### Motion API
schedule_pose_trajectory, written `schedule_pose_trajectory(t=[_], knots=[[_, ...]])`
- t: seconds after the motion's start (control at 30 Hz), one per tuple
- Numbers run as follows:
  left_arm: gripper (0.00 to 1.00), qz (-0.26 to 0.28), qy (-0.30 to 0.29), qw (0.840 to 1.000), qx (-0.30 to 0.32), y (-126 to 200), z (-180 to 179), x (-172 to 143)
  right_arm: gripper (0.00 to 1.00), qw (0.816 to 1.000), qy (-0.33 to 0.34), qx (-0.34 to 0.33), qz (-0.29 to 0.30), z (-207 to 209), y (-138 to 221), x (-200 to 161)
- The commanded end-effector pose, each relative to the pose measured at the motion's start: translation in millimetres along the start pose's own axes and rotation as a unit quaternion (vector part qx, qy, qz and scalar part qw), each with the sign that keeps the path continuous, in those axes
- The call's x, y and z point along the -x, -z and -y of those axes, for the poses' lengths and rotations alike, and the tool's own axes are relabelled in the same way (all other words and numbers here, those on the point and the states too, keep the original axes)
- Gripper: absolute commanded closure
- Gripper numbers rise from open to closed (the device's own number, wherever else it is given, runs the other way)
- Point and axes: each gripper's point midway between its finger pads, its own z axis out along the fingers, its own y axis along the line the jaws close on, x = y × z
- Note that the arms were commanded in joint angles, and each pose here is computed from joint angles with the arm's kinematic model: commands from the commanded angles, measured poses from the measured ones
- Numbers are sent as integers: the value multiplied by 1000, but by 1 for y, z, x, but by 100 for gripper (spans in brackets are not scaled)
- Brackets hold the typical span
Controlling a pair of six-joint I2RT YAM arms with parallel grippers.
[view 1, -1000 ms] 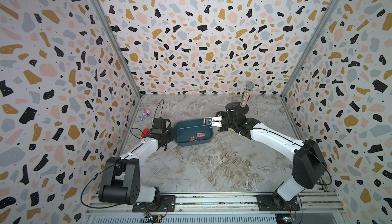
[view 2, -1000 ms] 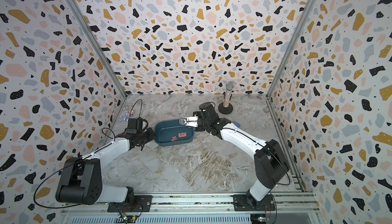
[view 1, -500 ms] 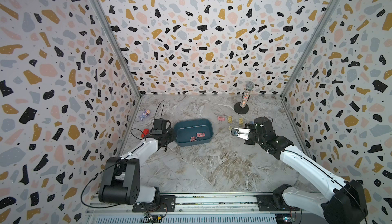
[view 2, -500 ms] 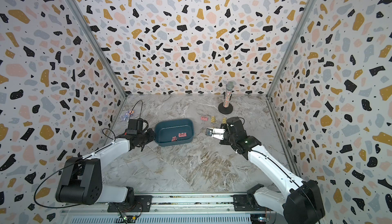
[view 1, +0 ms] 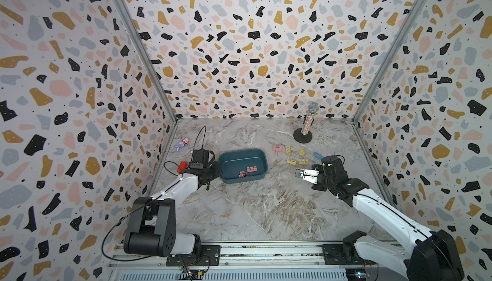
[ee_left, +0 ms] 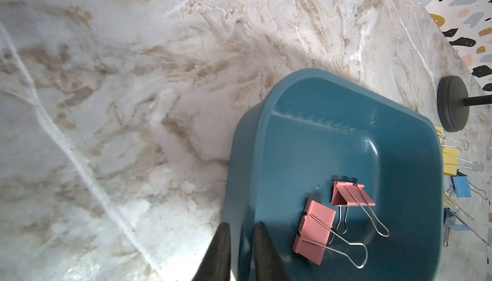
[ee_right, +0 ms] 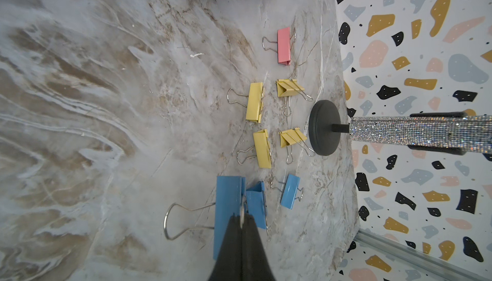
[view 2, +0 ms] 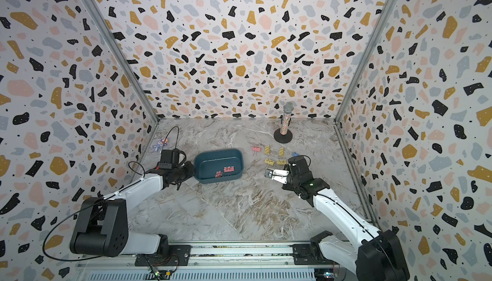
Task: Take out the binder clips from the storage box
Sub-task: Place the binder clip at the center of the board.
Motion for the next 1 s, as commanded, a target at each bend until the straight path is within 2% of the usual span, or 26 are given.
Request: schedule_pose_trajectory(t=[0.0,0.43,0.97], knots=[[79,15,-2,1000,-11,0,3,5,100,1000,-12,-7,-12,2,-12,-8],[79,15,-4,1000,-11,-1,3,6,100,999,-30,-9,14,-12,-46,-10],[79,15,-4,1000,-11,0,2,4,100,999,-43,-21,15,-21,-68,-21]])
